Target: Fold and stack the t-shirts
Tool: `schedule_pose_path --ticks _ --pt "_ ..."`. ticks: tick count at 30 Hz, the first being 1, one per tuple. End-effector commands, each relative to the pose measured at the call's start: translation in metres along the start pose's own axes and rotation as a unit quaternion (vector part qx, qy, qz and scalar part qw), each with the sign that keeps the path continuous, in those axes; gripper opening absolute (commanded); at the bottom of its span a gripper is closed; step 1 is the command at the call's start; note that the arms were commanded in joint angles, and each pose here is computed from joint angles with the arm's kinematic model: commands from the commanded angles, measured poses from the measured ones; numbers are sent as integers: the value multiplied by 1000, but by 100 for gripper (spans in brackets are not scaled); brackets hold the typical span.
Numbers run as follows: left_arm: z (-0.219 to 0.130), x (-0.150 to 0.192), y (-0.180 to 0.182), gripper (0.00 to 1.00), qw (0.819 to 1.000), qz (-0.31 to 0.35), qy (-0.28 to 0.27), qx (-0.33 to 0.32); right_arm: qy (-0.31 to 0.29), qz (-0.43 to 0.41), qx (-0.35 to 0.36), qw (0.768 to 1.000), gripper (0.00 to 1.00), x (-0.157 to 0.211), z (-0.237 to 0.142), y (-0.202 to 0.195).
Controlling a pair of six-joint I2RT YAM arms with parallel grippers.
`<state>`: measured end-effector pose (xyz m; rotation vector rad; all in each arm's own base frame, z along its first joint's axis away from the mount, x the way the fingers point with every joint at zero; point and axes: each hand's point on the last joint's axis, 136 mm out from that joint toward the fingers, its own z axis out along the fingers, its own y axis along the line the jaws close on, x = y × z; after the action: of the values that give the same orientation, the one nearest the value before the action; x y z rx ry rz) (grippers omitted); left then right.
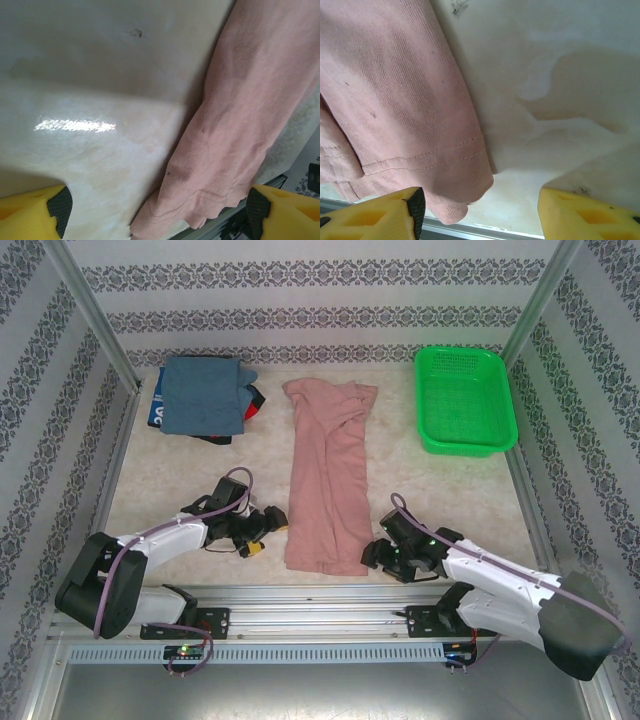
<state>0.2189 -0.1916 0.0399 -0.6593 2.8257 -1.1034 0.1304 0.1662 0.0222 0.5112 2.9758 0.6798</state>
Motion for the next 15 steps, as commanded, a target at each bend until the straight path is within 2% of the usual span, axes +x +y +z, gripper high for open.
schedule_pose_path --ticks 1,10,15 --pt "17 16 -41 90 994 44 38 93 -33 -14 -35 999 63 -20 1 25" --pt "19 48 -49 87 993 45 91 67 -7 -28 -51 998 63 -27 6 43" --pt "14 69 -39 84 992 34 119 18 8 -37 -46 998 63 -29 3 43"
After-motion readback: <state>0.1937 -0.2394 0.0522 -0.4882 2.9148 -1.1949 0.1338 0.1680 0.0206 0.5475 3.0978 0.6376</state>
